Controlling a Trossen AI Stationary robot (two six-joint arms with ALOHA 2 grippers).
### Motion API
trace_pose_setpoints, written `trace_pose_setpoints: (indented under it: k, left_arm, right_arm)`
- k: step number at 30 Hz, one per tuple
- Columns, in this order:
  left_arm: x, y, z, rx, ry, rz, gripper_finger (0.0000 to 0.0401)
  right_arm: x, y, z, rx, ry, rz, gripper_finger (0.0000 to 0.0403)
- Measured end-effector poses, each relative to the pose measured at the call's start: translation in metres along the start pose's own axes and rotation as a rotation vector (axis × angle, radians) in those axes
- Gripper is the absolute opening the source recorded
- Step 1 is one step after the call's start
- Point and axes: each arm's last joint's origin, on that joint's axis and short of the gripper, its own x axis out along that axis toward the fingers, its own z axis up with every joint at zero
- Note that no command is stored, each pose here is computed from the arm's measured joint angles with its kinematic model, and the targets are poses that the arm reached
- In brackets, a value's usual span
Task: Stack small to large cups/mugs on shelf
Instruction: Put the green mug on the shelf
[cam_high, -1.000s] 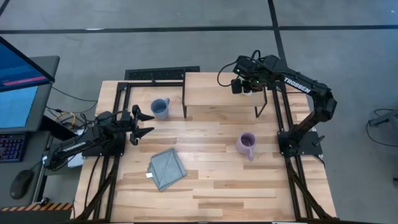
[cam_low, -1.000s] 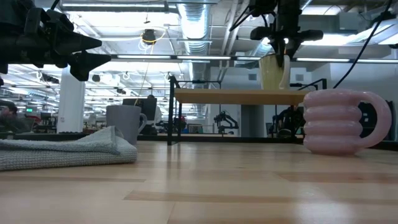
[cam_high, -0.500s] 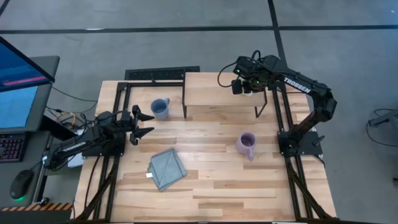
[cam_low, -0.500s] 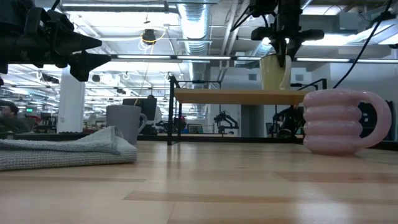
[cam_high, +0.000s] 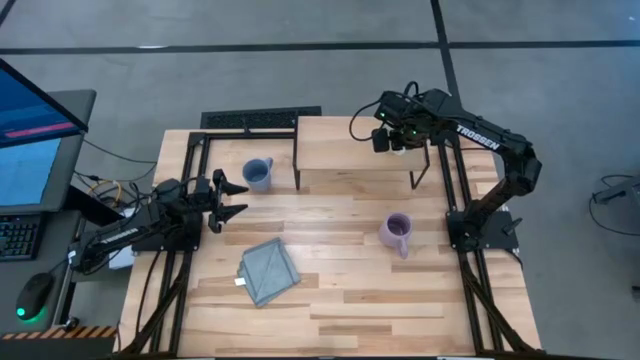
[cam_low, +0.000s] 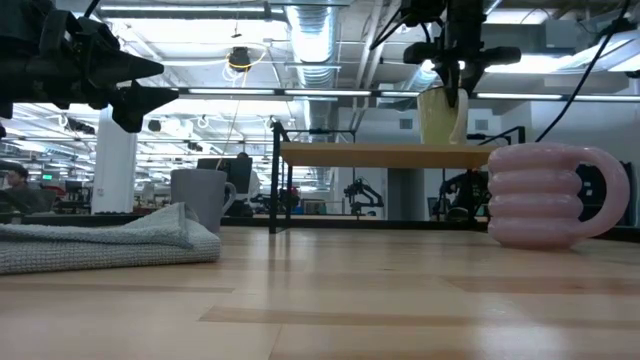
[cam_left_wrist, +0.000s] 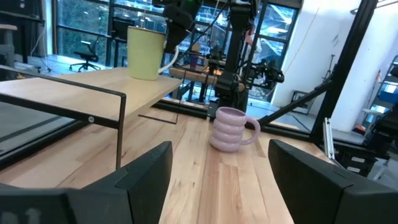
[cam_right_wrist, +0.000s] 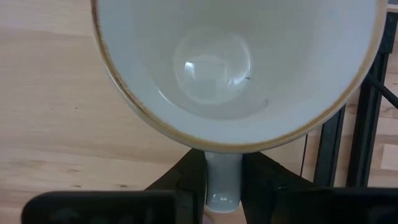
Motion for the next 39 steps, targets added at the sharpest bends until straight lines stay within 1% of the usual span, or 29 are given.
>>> trace_pose_setpoints:
  k: [10, 25, 31, 36, 39]
  left_arm:
    - [0.000, 0.000, 0.000, -0.001, 0.000, 0.000, 0.0257]
    - [0.000, 0.000, 0.000, -0.001, 0.000, 0.000, 0.0257]
    - [0.000, 0.000, 0.000, -0.001, 0.000, 0.000, 0.0257]
    - [0.000, 0.000, 0.000, 0.000, 0.000, 0.000, 0.0257]
    - [0.000, 0.000, 0.000, 0.000, 0.000, 0.000, 0.0257]
  right_arm:
    - [0.000, 0.000, 0.000, 0.000, 0.000, 0.000, 0.0161]
    - [0.000, 0.000, 0.000, -0.002, 0.001, -0.001, 0.0221]
    - [-0.001, 0.004, -0.005, -0.035, 0.003, 0.004, 0.0230]
    - [-0.003, 0.008, -0.010, -0.139, 0.002, 0.010, 0.0230]
    - [-0.004, 0.011, -0.014, -0.125, 0.002, 0.014, 0.0230]
